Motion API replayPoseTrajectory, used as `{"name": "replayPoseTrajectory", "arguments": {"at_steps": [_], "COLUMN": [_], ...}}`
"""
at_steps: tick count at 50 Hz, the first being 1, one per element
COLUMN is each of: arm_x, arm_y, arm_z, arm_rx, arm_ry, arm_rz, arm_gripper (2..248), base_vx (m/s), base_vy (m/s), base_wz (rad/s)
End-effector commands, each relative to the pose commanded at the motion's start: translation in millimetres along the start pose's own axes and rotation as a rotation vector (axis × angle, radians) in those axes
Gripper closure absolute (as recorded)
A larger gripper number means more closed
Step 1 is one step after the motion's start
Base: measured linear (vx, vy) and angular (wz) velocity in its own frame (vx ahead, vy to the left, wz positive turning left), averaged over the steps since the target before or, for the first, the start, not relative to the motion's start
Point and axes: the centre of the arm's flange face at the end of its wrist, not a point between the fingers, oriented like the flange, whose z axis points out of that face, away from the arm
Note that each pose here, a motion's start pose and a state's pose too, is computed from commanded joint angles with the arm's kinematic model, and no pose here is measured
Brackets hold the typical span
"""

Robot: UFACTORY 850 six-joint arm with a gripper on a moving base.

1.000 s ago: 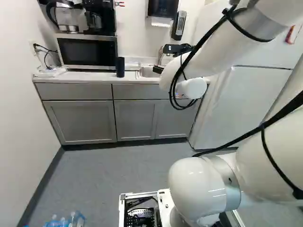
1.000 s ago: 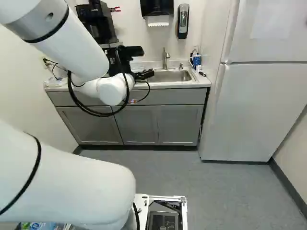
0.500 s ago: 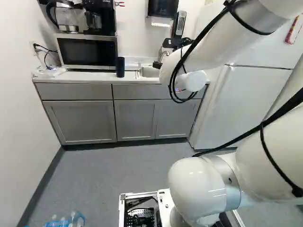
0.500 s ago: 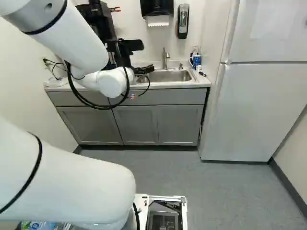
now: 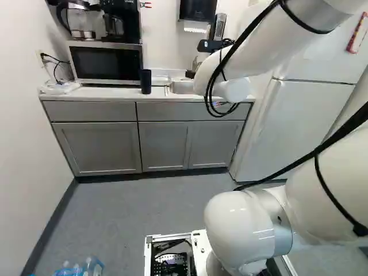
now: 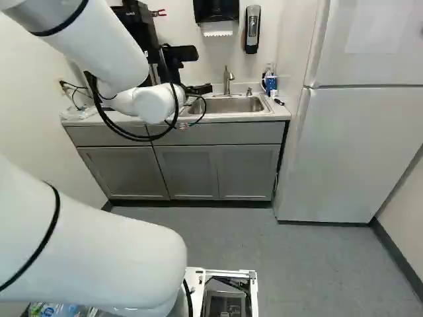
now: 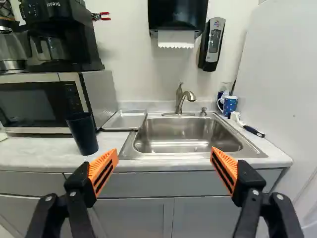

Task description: Rinse the cup and place it in the tray

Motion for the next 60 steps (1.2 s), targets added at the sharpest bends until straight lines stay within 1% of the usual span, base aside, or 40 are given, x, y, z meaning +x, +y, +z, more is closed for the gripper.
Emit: {"name": "replayPoseTrajectory", "arguments": {"at_steps": [45, 60], "arm_x": [41.7, 58.5], "arm_y": [-0.1, -0.2], "arm_z": [19, 24], "arm_rx": [0.000, 0.000], "arm_ry": [-0.021, 0.007], "arm_rz": [0.000, 0.000], "arm_gripper": [3, 3], "base_vx": [0.000, 0.000], "base_vy": [0.000, 0.000], "base_wz": [0.000, 0.000]}}
